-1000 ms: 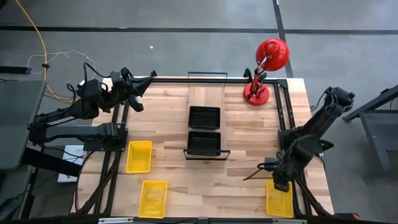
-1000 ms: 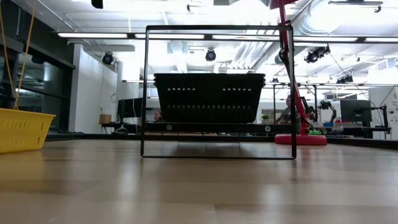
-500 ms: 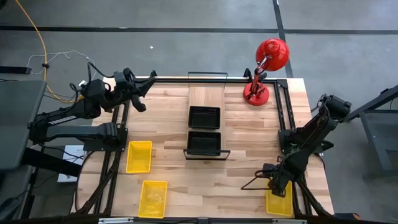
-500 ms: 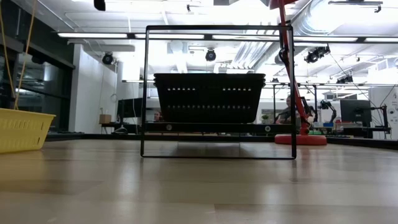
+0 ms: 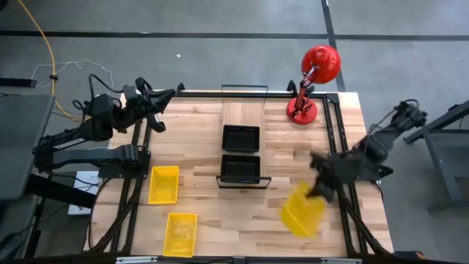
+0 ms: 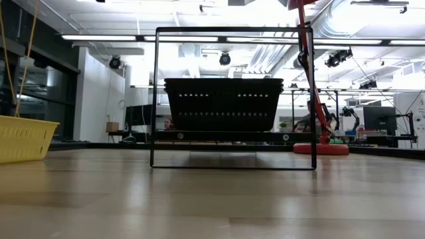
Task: Stack baskets on shelf by color
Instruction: Put the yellow bin on the shelf
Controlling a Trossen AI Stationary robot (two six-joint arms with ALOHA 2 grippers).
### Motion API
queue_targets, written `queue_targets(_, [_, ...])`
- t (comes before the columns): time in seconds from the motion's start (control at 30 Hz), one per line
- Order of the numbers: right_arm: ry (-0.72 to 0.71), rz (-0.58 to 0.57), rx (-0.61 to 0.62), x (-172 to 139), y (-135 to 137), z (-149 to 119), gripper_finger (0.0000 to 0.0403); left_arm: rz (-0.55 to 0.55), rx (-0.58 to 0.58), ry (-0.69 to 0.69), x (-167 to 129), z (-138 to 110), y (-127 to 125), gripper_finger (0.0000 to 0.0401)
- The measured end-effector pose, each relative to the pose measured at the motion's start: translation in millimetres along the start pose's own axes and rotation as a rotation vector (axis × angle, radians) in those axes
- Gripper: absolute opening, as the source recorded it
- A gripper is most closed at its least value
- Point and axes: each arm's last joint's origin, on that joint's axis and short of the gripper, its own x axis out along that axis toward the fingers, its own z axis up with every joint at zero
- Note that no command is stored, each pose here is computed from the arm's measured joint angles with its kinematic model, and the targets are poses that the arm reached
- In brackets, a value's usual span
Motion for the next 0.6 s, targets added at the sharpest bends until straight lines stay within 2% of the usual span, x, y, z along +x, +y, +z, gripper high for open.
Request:
queue_targets(0.13, [-0.267,-0.073,0.035,-3.4,5.5,45.8,0.0000,0.001,-0.021,-0.005,-1.4,1.0,0.2,0.0000])
queue_targets(0.27, [-0.462,-0.200,0.088,16.5,-0.1,97.3,0.0000,0.001,-0.084,-0.003,-1.5,0.7,0.3,0.0000])
queue_targets(0.43, [-0.796,-0.282,0.120,44.9,-9.5,162.8,0.0000,0.001,-0.095,0.000,-1.5,0.5,0.2,0.0000])
queue_targets(0.6, [-0.926,-0.384,0.141,73.9,-26.0,209.1,0.0000,0.001,-0.143,-0.002,-2.1,0.8,0.4,0.0000])
